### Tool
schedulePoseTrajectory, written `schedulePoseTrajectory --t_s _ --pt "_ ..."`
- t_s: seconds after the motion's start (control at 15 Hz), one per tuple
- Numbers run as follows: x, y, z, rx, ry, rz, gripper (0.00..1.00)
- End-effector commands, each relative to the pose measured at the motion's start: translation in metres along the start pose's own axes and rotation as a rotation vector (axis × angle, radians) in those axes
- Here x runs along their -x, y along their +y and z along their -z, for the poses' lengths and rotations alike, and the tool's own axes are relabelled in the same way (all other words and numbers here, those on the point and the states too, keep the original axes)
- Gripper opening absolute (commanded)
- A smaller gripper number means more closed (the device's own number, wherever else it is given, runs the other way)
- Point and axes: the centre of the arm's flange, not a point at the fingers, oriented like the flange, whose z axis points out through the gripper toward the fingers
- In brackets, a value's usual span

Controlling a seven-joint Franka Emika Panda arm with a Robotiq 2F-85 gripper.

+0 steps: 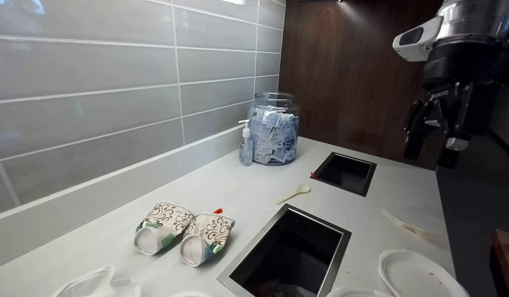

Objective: Put the used napkin in the orange packet and then the bin

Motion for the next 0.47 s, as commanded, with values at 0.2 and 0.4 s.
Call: schedulePoseTrajectory --t_s 0.2,0.4 --pt "0.014 -0.008 0.013 -0.011 0.058 0.014 1.00" --pt "0.017 -0.008 0.012 -0.012 0.061 0.013 1.00"
